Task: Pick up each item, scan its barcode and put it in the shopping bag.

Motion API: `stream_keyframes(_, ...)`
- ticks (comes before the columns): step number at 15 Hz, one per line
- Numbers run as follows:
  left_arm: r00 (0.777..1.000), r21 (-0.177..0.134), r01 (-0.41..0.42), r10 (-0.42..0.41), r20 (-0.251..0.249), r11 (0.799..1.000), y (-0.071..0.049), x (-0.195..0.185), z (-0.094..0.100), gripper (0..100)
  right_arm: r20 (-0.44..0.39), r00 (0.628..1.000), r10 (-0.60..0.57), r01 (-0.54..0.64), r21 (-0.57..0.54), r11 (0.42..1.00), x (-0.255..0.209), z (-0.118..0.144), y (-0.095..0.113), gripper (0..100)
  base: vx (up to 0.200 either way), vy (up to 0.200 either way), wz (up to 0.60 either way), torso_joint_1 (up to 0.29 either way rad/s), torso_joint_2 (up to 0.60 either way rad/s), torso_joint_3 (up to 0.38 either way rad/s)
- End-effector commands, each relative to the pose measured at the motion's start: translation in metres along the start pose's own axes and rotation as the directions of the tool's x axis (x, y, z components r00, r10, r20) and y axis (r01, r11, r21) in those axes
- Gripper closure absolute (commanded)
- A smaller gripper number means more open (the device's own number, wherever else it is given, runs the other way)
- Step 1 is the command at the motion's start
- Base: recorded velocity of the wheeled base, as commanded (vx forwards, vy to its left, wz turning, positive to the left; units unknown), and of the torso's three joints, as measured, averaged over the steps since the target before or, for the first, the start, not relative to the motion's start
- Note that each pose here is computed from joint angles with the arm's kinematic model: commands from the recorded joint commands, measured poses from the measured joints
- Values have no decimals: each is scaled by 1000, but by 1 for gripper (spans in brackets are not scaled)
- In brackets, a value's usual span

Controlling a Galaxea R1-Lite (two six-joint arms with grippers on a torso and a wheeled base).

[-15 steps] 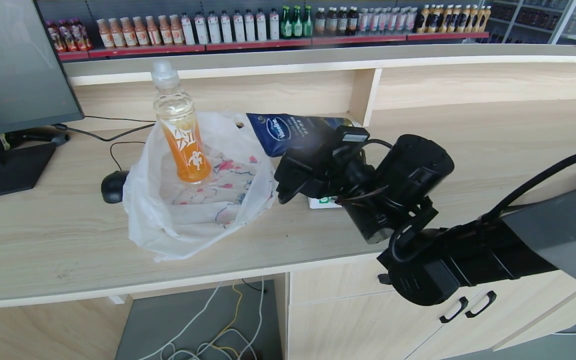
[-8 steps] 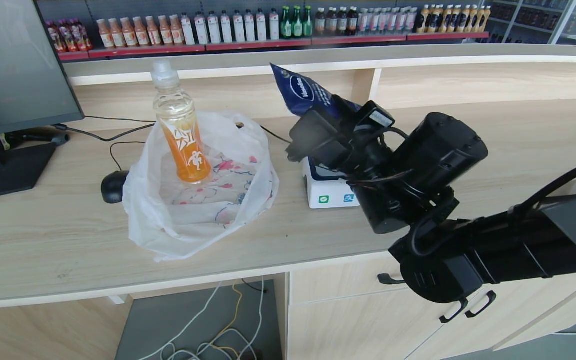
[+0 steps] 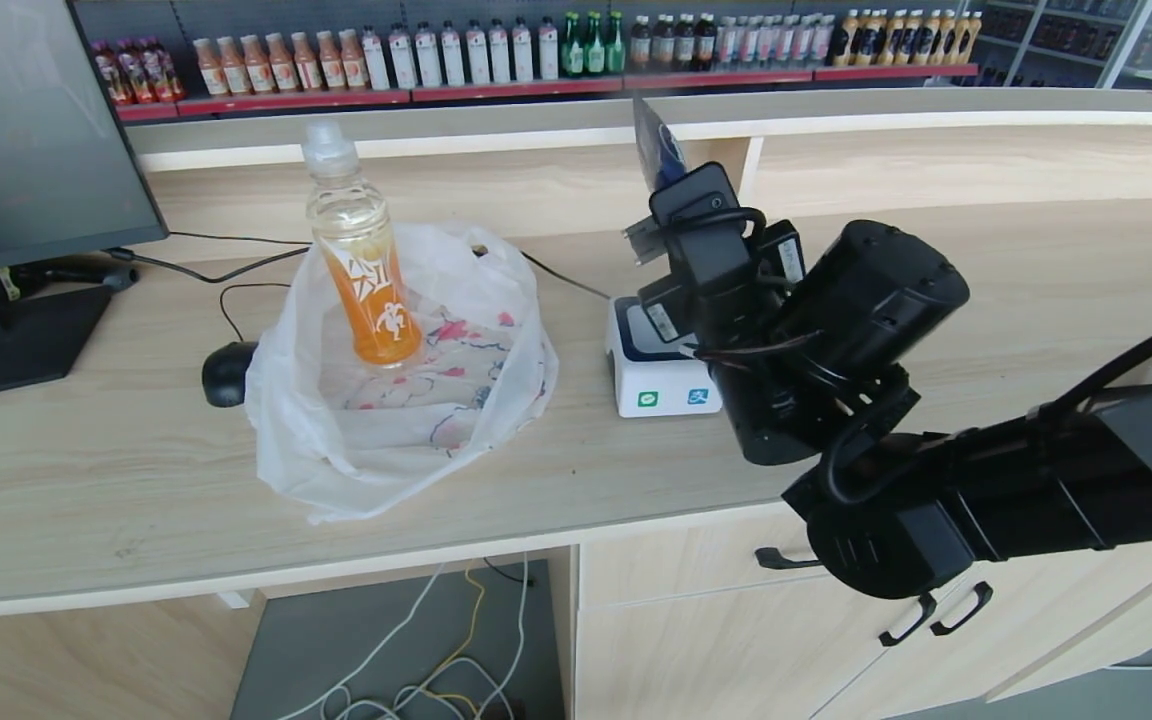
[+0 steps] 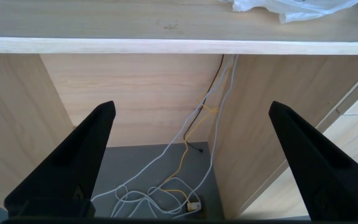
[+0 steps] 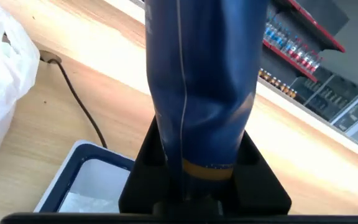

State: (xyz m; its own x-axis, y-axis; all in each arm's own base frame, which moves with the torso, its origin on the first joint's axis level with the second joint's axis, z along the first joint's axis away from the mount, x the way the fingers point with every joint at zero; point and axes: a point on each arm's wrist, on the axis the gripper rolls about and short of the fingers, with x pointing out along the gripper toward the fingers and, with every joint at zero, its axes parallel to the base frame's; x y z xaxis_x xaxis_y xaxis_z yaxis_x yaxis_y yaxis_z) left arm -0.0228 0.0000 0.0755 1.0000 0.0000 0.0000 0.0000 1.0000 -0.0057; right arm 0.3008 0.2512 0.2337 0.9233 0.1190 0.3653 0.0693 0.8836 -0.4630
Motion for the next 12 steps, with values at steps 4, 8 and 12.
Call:
stream_keyframes(4, 1000, 1, 0, 0, 0, 1000, 0, 0, 0, 0, -30, 999, 15, -10, 159, 987, 8, -9, -1, 100, 0, 0, 0, 0, 0, 0)
stream_keyframes(8, 1000, 3, 0, 0, 0, 1000, 0, 0, 0, 0, 39, 995, 92, -100, 361, 927, -2, 6, 9, 100, 0, 0, 0, 0, 0, 0)
stream_keyframes(12, 1000, 3, 0, 0, 0, 1000, 0, 0, 0, 0, 41, 994, 105, -113, 410, 905, -6, 7, 13, 100, 0, 0, 0, 0, 0, 0)
